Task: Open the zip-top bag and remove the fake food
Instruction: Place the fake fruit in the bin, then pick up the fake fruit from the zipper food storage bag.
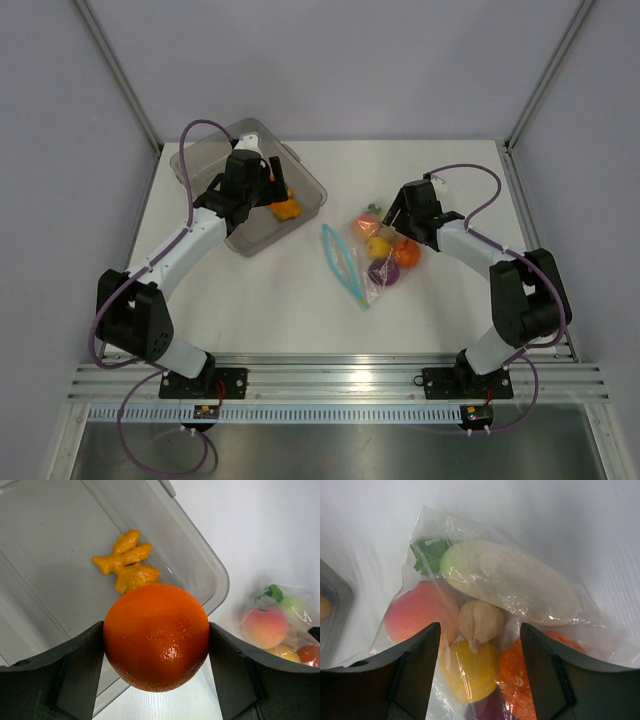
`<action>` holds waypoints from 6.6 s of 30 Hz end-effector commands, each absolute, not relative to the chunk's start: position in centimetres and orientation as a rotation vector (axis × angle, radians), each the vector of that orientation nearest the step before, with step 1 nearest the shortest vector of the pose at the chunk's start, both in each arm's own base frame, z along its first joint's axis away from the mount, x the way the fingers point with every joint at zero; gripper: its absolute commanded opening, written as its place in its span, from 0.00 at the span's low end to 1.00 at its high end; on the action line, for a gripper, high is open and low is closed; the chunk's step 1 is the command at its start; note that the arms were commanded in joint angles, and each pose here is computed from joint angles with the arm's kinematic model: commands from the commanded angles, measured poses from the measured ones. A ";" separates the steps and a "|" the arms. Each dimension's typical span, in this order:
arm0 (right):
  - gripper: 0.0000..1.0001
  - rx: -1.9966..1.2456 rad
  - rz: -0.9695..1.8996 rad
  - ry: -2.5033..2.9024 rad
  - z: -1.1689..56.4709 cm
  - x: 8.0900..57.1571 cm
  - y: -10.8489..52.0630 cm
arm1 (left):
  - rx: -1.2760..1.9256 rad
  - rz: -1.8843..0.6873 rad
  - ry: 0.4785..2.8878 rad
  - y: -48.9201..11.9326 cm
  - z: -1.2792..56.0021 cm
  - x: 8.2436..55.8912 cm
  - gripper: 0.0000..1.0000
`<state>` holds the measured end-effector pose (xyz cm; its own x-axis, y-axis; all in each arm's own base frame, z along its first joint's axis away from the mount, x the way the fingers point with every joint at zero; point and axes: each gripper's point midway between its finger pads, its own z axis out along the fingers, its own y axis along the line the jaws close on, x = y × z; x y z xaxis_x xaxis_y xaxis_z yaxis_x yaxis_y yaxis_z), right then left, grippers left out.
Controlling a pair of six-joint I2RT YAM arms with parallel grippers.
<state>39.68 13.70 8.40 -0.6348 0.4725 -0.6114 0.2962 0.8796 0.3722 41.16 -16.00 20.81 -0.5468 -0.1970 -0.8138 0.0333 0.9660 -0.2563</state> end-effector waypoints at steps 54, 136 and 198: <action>0.95 0.576 0.337 2.199 11.1 40.1 13.1 | -0.194 -0.566 2.111 -17.0 17.6 36.7 0.99; 0.00 0.506 0.538 2.210 11.1 39.9 16.1 | 0.527 -0.575 2.239 -33.4 7.1 30.7 0.90; 0.00 0.471 0.602 2.170 13.4 38.5 16.7 | 0.116 -0.995 1.816 -31.3 14.4 26.5 0.99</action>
